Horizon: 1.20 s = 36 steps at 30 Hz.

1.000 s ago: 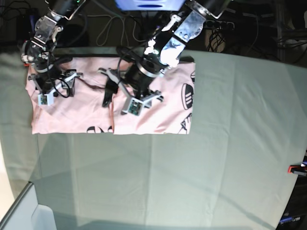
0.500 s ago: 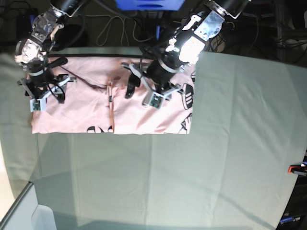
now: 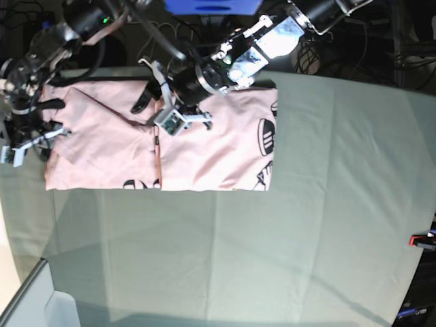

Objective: Layout the t-shirt on the table in an organized manner, then fold the t-shirt properly
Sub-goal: 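Lower the folded end with the left gripper onto the t-shirt and release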

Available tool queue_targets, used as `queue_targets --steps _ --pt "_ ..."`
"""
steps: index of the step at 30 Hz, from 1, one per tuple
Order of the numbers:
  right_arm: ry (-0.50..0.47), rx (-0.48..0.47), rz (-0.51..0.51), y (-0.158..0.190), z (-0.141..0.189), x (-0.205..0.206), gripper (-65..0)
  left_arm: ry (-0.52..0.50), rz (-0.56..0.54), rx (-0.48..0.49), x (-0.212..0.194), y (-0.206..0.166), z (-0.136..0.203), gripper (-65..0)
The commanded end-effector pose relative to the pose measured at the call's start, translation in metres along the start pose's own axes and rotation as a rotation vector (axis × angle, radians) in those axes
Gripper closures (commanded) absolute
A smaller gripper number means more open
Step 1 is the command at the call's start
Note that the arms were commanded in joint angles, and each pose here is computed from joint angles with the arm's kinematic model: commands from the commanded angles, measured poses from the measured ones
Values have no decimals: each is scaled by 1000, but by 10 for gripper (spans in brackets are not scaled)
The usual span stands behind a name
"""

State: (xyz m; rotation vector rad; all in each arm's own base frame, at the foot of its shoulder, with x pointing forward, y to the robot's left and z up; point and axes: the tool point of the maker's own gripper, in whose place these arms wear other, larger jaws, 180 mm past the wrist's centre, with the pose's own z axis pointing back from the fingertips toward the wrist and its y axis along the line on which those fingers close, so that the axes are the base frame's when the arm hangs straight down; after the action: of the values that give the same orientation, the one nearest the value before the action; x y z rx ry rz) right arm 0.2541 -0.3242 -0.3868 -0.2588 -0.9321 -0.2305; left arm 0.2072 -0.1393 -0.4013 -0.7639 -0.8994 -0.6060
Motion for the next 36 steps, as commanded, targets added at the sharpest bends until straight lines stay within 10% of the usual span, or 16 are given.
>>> queue_targets --steps 1,19,28,36 --pt "-42 -9 2 -7 -2 13 -377 -54 -2 19 17 8 4 -227" --pt "171 107 -86 -17 -57 -55 -407 -262 141 674 41 204 182 -227" --pt "186 134 -111 2 -56 -65 -405 -418 329 828 47 254 251 -227" --pt "176 138 -115 10 -54 -62 -179 -409 352 846 38 260 253 -227"
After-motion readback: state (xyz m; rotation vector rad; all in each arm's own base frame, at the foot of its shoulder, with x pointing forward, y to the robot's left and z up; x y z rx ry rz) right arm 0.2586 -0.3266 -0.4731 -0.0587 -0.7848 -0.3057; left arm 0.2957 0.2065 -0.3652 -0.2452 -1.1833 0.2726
